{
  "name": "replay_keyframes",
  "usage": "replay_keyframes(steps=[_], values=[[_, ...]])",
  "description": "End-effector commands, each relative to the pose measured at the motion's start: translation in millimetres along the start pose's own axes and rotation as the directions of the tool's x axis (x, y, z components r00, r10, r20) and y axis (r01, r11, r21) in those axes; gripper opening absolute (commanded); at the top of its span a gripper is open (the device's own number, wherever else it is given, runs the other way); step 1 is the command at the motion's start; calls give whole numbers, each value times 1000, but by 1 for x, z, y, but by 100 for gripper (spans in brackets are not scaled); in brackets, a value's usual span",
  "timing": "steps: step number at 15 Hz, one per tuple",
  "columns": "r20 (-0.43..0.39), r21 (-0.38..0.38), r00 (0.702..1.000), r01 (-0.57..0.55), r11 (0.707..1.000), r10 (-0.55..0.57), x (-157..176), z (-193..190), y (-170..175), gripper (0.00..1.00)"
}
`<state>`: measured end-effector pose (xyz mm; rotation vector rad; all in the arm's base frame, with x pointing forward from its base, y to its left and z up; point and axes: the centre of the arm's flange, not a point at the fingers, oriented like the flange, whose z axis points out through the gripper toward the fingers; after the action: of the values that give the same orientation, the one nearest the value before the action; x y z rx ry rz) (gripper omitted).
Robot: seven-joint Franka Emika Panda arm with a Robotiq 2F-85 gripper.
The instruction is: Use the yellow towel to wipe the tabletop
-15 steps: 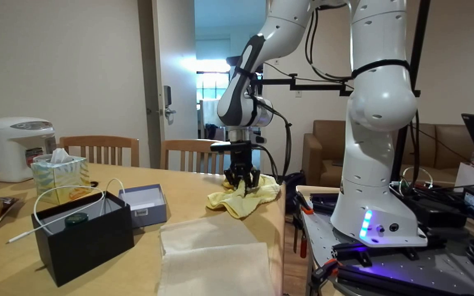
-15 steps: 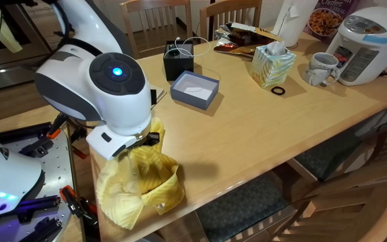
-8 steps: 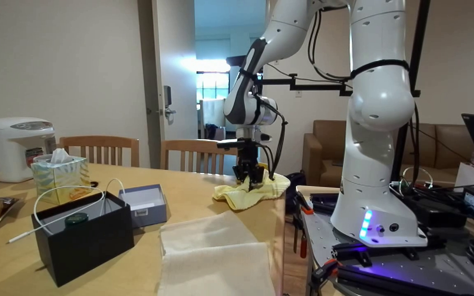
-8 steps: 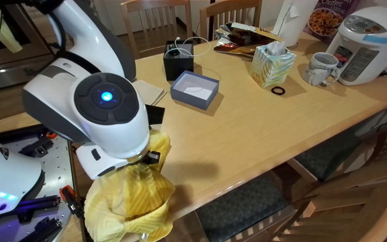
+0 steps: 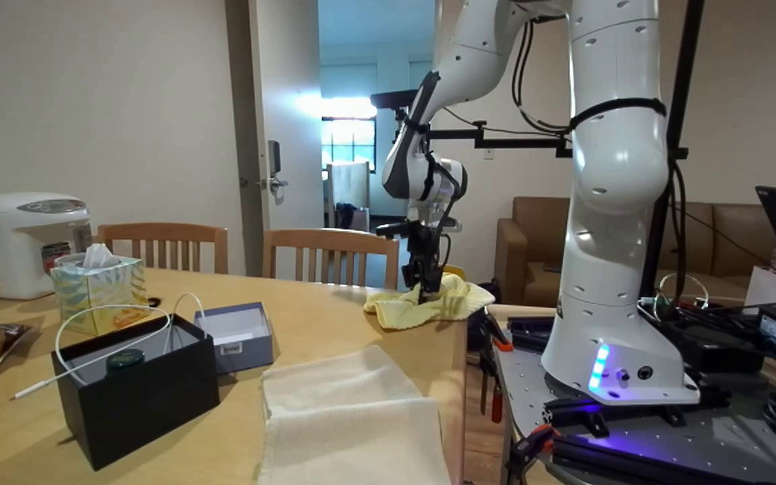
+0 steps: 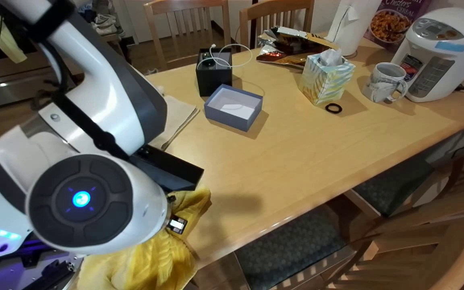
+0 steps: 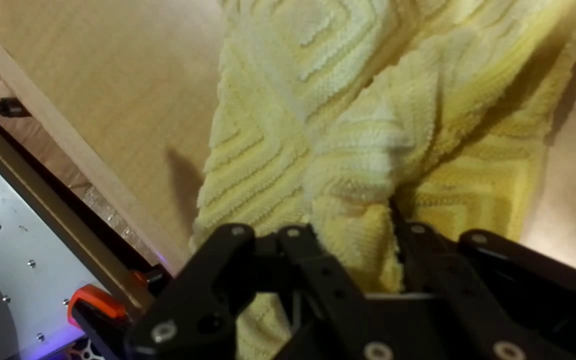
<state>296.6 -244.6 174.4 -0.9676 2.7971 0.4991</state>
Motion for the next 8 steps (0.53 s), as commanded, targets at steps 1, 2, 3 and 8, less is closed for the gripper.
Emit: replay_keyframes(steps=[1,2,3,8], values=[[18,10,997,-79,997,79,28,20,-15,7],[68,28,996,-61,998,59,24,18,-15,7],[93,45,995,-47,998,43,19,17,-15,7],[229,132,947,201,971,-227,-73,28,-9,7]])
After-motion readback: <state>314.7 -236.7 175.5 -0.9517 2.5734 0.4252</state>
